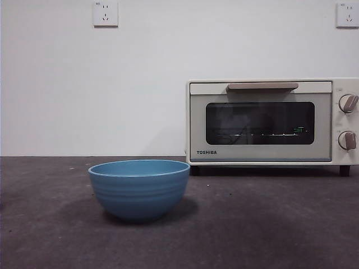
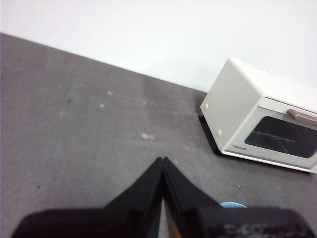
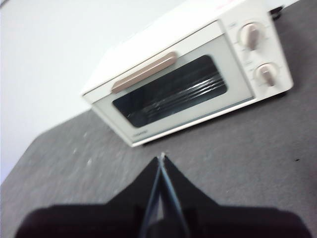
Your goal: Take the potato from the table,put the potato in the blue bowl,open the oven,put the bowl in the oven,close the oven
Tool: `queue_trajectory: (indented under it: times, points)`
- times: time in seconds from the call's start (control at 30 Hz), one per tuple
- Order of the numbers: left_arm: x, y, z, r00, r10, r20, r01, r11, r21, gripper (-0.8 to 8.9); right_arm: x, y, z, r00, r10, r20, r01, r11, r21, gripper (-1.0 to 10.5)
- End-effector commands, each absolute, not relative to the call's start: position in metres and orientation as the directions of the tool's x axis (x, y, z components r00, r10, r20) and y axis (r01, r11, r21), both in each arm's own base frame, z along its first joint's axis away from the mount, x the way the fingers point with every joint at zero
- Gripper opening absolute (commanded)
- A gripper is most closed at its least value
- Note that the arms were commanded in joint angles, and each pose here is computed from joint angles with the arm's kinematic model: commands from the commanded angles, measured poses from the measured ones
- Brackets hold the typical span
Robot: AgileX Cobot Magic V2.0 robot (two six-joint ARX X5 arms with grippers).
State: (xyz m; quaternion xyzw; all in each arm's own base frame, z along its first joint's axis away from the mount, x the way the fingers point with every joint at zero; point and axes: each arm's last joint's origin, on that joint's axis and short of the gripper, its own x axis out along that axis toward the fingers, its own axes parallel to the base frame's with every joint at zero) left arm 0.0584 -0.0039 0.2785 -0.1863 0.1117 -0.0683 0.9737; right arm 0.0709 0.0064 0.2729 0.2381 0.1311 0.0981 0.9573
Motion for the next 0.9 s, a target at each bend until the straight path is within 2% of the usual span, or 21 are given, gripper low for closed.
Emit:
queue_trajectory:
  times: [0.03,0.17,0.3,0.43,0.57,0.7,0.9]
  points:
    - [0.050,-0.004,0.302,0.959,-0.178,-0.220,0.085,0.923,-0.375,-0.05,0.076,0.007,0.290,0.928,0.260,-0.266,-0.124,0.891,0.438,-0.1]
    - [0.045,-0.004,0.327,0.941,-0.179,-0.286,0.071,0.934,-0.351,-0.05,0.087,0.006,0.309,0.875,0.261,-0.408,-0.079,0.908,0.411,0.0]
    - [0.042,-0.005,0.345,0.910,-0.205,-0.360,0.083,0.942,-0.325,-0.05,0.100,0.007,0.323,0.820,0.311,-0.481,-0.084,0.896,0.436,0.0]
    - [0.042,-0.008,0.355,0.859,-0.299,-0.416,0.173,0.933,-0.315,-0.05,0.115,0.011,0.332,0.776,0.437,-0.455,-0.187,0.848,0.496,0.0]
    - [0.044,-0.010,0.355,0.810,-0.383,-0.444,0.242,0.908,-0.343,-0.05,0.132,0.019,0.335,0.681,0.622,-0.387,-0.346,0.739,0.578,-0.1]
    - [0.045,-0.011,0.354,0.794,-0.397,-0.460,0.249,0.903,-0.349,-0.05,0.146,0.036,0.331,0.597,0.695,-0.400,-0.401,0.691,0.602,-0.1]
    - [0.043,-0.014,0.351,0.751,-0.446,-0.486,0.307,0.889,-0.341,-0.05,0.161,0.087,0.322,0.458,0.755,-0.469,-0.508,0.656,0.559,-0.1]
